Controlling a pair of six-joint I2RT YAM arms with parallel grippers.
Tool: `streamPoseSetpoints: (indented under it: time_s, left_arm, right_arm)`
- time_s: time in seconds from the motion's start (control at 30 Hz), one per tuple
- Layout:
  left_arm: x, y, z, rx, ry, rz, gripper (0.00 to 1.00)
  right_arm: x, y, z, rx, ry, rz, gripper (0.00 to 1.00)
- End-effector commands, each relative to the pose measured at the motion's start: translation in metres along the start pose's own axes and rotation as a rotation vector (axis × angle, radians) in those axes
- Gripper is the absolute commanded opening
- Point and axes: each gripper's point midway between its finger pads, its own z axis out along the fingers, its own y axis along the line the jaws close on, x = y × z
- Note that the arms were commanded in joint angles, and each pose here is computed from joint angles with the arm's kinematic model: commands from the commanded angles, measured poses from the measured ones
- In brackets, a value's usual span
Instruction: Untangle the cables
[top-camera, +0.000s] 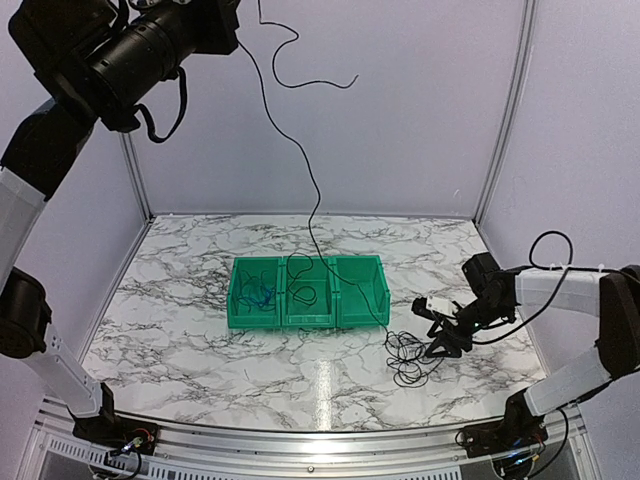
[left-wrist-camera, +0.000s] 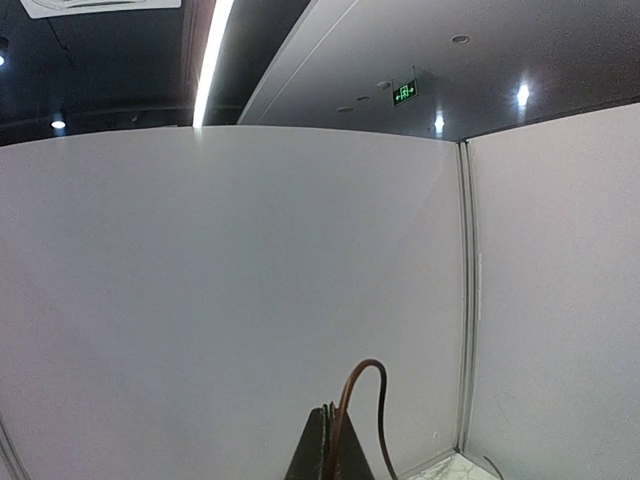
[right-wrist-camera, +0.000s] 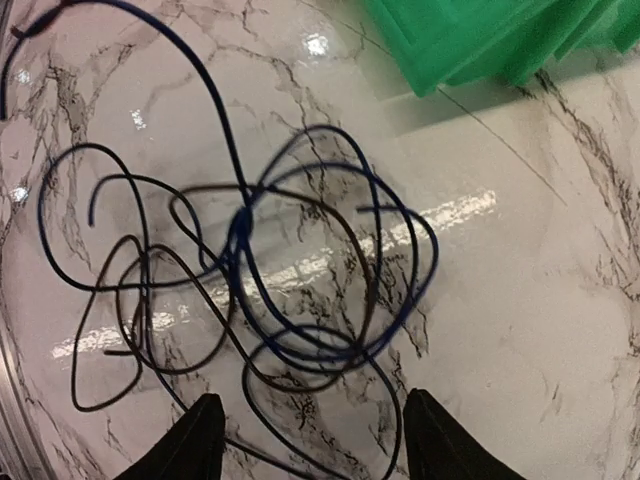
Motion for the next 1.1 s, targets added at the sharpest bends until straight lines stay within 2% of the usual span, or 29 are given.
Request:
streamPoseSetpoints:
  time_s: [0.0,0.07,0.13,0.27,0.33,0.63,0.9,1.0,1.07]
  left_arm:
    - [-0.020,0.013,-0.003,-0.024,-0.059,-0.022,0.00]
    - [-0.022,0.013,-0.003,-0.027,-0.074,-0.035,0.00]
    - [-0.017,0.010,-0.002,-0.021,-0.065,-0.042,0.00]
    - [-0.002,0.001,-0.001,0.001,-0.032,-0.053,0.00]
    - [0.010,-0.004,-0.003,0.023,0.000,-0.037,0.00]
    - [0.049,-0.009,-0.012,0.035,0.081,-0.027,0.00]
    - [0.037,0.005,-0.016,0.002,0.065,-0.007,0.00]
    - [0.033,0.006,-0.016,0.003,0.058,0.002,0.00]
    - [0.032,0.006,-0.016,0.002,0.055,0.003,0.00]
  right_arm:
    - [0.012,-0.038,0.008,0.129,0.077,0.059,0.58]
    - [0.012,-0.046,0.006,0.156,0.089,0.082,0.55]
    - [-0.006,-0.039,-0.004,0.112,0.032,0.074,0.56]
    - [-0.054,-0.021,-0.038,0.075,-0.131,-0.021,0.70]
    - [-0.071,-0.016,-0.046,0.089,-0.173,-0.079,0.75]
    - [-0.107,0.015,0.000,-0.048,-0.111,-0.168,0.83]
    - [-0.107,0.026,0.054,-0.075,-0.024,-0.204,0.84]
    - [-0.103,0.022,0.071,-0.049,0.008,-0.176,0.77]
    - [-0.100,0.019,0.078,-0.051,0.028,-0.159,0.69]
